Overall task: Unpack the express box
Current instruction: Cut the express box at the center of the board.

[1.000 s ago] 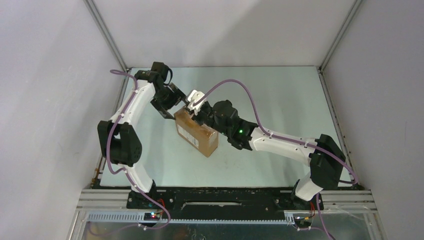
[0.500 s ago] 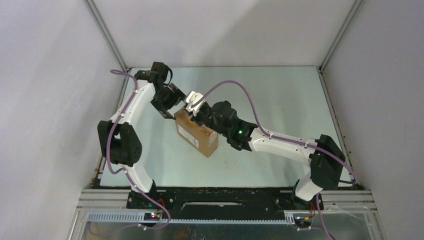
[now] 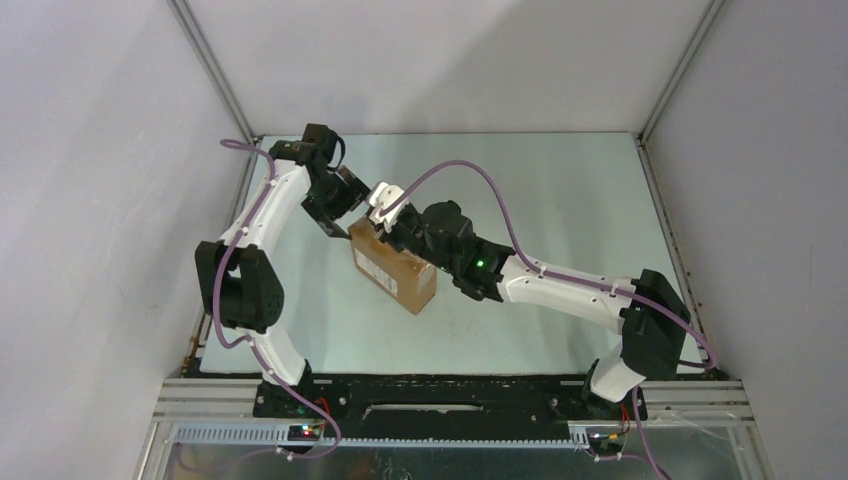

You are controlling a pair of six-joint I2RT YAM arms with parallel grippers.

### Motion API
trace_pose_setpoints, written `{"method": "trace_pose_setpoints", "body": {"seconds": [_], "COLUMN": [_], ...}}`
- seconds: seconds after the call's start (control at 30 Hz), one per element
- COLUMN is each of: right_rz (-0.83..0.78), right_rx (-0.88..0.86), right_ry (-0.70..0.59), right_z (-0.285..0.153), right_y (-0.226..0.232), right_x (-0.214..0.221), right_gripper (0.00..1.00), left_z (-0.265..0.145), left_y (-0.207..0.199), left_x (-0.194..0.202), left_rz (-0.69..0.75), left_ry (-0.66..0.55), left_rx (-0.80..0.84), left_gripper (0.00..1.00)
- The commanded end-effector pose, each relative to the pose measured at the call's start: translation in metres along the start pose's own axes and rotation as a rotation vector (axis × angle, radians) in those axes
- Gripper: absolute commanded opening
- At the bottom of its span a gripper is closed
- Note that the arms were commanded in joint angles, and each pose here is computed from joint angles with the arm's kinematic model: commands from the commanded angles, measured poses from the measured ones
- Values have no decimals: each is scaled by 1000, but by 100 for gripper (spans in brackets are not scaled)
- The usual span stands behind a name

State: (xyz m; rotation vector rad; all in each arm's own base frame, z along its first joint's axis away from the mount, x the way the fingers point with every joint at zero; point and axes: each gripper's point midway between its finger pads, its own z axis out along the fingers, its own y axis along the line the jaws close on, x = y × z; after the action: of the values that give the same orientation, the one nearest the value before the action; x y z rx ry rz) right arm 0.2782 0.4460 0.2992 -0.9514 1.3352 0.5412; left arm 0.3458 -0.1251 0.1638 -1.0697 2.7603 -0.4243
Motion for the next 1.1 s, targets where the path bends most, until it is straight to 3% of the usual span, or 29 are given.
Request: {"method": "trace_pose_setpoints", "body": {"seconds": [0.0, 1.07], "right_rz": [-6, -16], "right_rx": [18, 11], "right_ry": [-51, 143], "right_z": [3, -14], "right_y": [-4, -8], "right_x": [-25, 10], "right_gripper": [0, 0], "left_z": [6, 14], "left_y": [13, 21], "left_x": [11, 12], "left_rz": [16, -16], "left_ry": [31, 24], "left_rx": [-55, -85], "left_gripper": [81, 78]}}
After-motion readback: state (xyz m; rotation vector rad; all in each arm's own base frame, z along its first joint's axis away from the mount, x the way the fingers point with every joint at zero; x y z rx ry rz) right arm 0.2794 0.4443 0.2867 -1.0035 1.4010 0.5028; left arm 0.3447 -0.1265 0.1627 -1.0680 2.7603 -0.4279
